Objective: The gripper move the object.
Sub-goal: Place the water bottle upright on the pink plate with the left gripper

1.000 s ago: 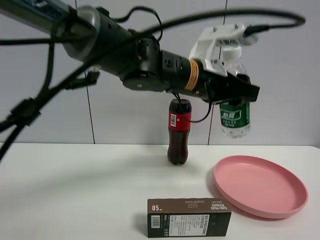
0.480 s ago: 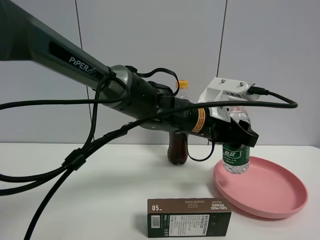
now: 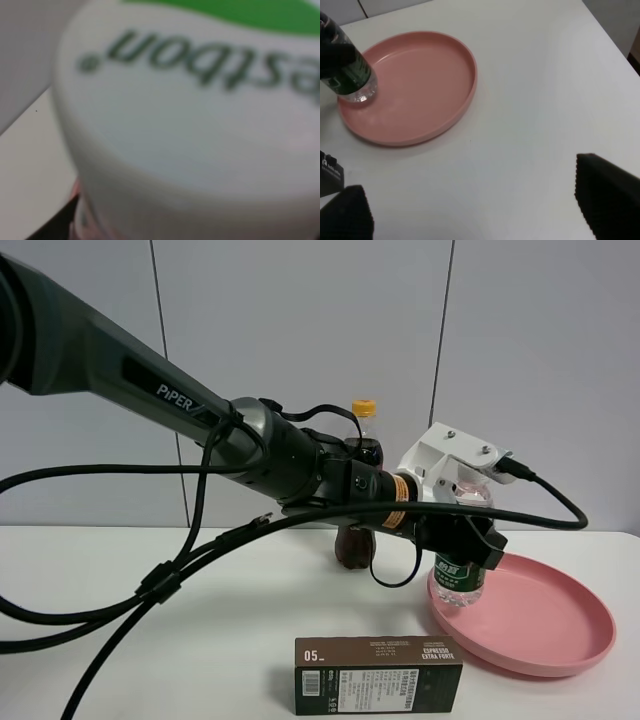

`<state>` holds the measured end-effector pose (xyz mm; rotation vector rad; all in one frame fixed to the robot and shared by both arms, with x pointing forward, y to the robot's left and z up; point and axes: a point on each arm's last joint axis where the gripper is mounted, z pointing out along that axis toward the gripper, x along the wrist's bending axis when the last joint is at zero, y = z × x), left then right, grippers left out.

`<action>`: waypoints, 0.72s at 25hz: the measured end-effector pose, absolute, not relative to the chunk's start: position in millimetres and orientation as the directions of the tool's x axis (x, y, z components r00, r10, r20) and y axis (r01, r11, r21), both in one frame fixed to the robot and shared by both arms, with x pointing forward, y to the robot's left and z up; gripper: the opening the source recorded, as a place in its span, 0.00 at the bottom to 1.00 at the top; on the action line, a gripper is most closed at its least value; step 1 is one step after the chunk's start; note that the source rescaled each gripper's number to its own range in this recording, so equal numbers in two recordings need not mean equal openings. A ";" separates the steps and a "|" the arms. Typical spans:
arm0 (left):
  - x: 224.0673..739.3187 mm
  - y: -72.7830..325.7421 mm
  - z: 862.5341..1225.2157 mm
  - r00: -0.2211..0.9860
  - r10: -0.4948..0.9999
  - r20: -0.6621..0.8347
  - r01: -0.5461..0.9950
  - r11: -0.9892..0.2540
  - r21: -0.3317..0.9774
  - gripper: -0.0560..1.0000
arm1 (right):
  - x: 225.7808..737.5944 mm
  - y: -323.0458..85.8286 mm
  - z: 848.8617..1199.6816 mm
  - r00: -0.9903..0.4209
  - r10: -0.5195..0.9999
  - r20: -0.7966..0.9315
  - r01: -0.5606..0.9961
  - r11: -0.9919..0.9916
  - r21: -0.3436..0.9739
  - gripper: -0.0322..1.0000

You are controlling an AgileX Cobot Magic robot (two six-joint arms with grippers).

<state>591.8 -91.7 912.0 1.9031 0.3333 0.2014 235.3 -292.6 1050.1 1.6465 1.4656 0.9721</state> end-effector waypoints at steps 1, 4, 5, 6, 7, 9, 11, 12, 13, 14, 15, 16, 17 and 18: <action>592.0 -91.7 910.8 0.944 0.328 -0.024 0.136 -0.323 0.937 0.06 | 235.3 -292.6 1050.1 0.071 0.995 0.074 0.455 -0.098 0.885 1.00; 592.4 -91.7 908.6 0.943 0.332 -0.028 0.142 -0.323 0.936 0.06 | 235.3 -292.6 1050.1 0.071 0.995 0.074 0.455 -0.098 0.885 1.00; 592.5 -91.7 908.7 0.943 0.332 -0.023 0.137 -0.324 0.936 0.06 | 235.3 -292.6 1050.1 0.071 0.995 0.074 0.455 -0.098 0.885 1.00; 592.5 -91.7 908.7 0.944 0.330 -0.015 0.129 -0.326 0.937 0.06 | 235.3 -292.6 1050.1 0.071 0.995 0.074 0.455 -0.098 0.885 1.00; 592.6 -91.6 908.7 0.945 0.327 -0.004 0.118 -0.330 0.936 0.06 | 235.3 -292.6 1050.1 0.071 0.995 0.074 0.455 -0.098 0.885 1.00; 592.1 -92.2 908.6 0.947 0.321 0.014 0.100 -0.337 0.936 0.06 | 235.3 -292.6 1050.1 0.071 0.995 0.074 0.455 -0.098 0.885 1.00; 589.9 -94.4 908.4 0.949 0.315 0.033 0.082 -0.345 0.935 0.06 | 235.3 -292.6 1050.1 0.071 0.995 0.074 0.455 -0.098 0.885 1.00; 588.1 -96.1 908.5 0.950 0.308 0.040 0.073 -0.347 0.935 0.06 | 235.3 -292.6 1050.1 0.071 0.995 0.074 0.455 -0.098 0.885 1.00; 586.6 -97.6 908.6 0.951 0.305 0.044 0.068 -0.347 0.935 0.06 | 235.3 -292.6 1050.1 0.071 0.995 0.074 0.455 -0.098 0.885 1.00; 585.1 -99.0 908.8 0.952 0.302 0.047 0.064 -0.347 0.936 0.06 | 235.3 -292.6 1050.1 0.071 0.995 0.074 0.455 -0.098 0.885 1.00; 583.5 -100.6 909.0 0.953 0.301 0.046 0.063 -0.344 0.937 0.06 | 235.3 -292.6 1050.1 0.071 0.995 0.074 0.455 -0.098 0.885 1.00; 582.7 -101.5 908.8 0.953 0.300 0.046 0.063 -0.343 0.937 0.06 | 235.3 -292.6 1050.1 0.071 0.995 0.074 0.455 -0.098 0.885 1.00; 583.0 -101.6 908.6 0.952 0.305 0.040 0.068 -0.337 0.939 0.06 | 235.3 -292.6 1050.1 0.071 0.995 0.074 0.455 -0.098 0.885 1.00; 582.8 -102.3 907.4 0.952 0.304 0.038 0.069 -0.336 0.939 0.06 | 235.3 -292.6 1050.1 0.071 0.995 0.074 0.455 -0.098 0.885 1.00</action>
